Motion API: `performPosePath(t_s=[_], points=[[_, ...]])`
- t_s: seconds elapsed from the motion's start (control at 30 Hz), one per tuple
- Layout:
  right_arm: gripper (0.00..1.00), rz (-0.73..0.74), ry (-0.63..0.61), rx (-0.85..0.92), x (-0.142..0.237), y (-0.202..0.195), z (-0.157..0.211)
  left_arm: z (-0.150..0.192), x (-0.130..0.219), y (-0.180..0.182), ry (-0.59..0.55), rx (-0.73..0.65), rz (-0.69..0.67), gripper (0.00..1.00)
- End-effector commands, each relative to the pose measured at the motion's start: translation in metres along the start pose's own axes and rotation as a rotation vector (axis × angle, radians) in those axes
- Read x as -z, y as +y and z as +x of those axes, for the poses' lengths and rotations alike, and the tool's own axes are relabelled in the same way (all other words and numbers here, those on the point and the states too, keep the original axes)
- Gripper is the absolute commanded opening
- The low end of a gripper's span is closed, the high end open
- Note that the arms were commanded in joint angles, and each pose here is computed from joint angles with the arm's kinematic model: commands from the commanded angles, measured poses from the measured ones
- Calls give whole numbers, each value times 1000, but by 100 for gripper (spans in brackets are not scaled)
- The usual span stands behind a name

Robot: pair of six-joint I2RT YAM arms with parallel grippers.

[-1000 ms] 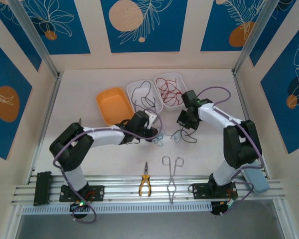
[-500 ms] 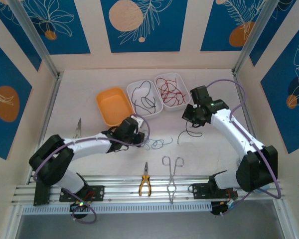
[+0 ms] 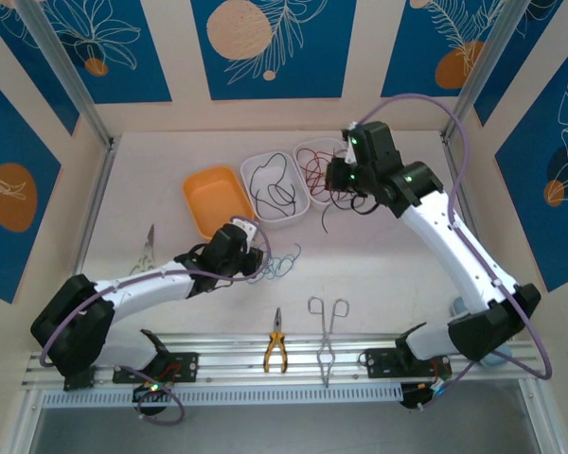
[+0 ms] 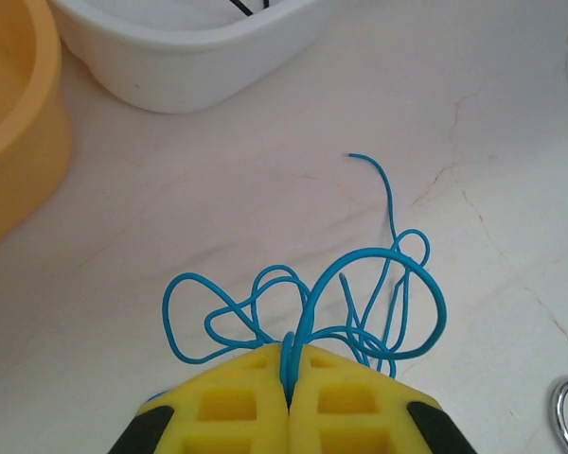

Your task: Untangle the cables

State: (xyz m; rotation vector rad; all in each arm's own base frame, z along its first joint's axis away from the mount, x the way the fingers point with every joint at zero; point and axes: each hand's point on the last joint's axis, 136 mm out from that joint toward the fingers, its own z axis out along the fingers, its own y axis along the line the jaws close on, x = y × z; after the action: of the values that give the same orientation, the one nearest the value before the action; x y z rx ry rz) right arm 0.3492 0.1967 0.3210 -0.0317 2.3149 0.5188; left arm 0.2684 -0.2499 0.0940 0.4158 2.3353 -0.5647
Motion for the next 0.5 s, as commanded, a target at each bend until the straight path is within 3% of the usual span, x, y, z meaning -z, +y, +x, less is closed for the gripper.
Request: performPosePath(t_s=[0.0, 0.23, 0.47], points=[[0, -34, -48, 115, -22, 24, -24, -11, 6, -5, -47, 29, 40, 0], [0, -83, -43, 176, -93, 56, -54, -10, 4, -11, -57, 64, 78, 0], [0, -123, 63, 192, -173, 76, -45, -12, -1, -14, -65, 72, 95, 0]])
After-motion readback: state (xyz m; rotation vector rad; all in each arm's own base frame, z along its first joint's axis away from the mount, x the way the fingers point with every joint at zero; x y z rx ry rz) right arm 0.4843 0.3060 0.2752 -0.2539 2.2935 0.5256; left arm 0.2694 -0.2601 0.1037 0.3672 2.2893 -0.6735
